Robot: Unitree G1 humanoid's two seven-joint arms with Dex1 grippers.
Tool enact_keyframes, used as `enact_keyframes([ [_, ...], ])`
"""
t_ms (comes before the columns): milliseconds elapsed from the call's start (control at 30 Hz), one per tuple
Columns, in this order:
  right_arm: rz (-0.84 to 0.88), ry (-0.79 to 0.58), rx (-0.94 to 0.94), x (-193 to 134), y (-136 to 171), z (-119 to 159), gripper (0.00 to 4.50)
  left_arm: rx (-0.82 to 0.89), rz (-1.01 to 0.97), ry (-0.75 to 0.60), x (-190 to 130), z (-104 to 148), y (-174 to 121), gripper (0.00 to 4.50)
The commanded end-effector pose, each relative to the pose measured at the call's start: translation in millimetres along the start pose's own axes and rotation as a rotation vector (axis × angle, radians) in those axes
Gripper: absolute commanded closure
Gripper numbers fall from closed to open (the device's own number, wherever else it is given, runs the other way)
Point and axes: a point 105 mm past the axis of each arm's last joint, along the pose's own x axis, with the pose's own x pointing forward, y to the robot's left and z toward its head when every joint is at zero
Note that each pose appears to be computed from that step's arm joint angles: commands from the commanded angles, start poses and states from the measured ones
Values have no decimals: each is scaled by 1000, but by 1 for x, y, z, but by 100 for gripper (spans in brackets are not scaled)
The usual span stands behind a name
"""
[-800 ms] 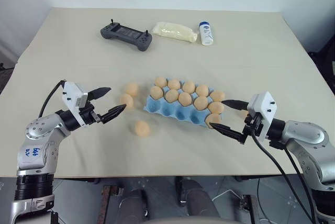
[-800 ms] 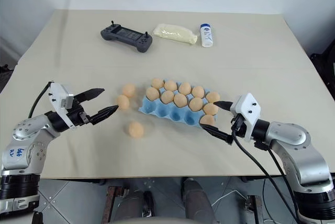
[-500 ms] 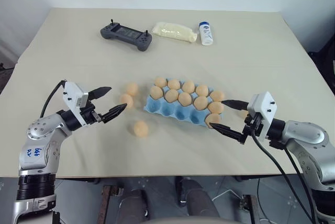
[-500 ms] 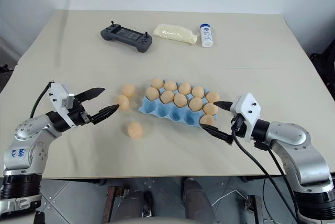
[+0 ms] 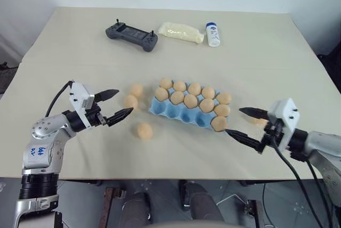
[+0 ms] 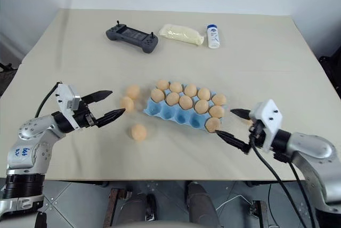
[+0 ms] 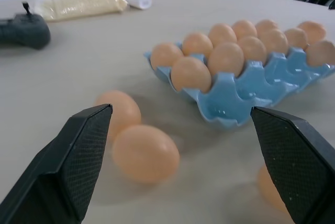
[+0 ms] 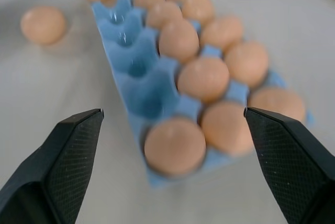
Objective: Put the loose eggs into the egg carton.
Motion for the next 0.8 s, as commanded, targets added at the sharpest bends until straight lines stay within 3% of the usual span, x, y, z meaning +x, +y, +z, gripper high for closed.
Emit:
enact_keyframes([
  [33, -51, 9, -31, -18, -1, 9, 1, 16, -43, -8, -2, 6, -4, 0],
  [300, -228, 82, 29, -49, -19, -18, 1, -30, -136, 10, -2, 1, -17, 0],
  [467, -402, 36, 43, -39, -53, -21, 1, -44, -151, 21, -8, -4, -26, 0],
  [800, -438, 2, 211, -10, -88, -28, 1, -68, -125, 49, -26, -12, -41, 0],
])
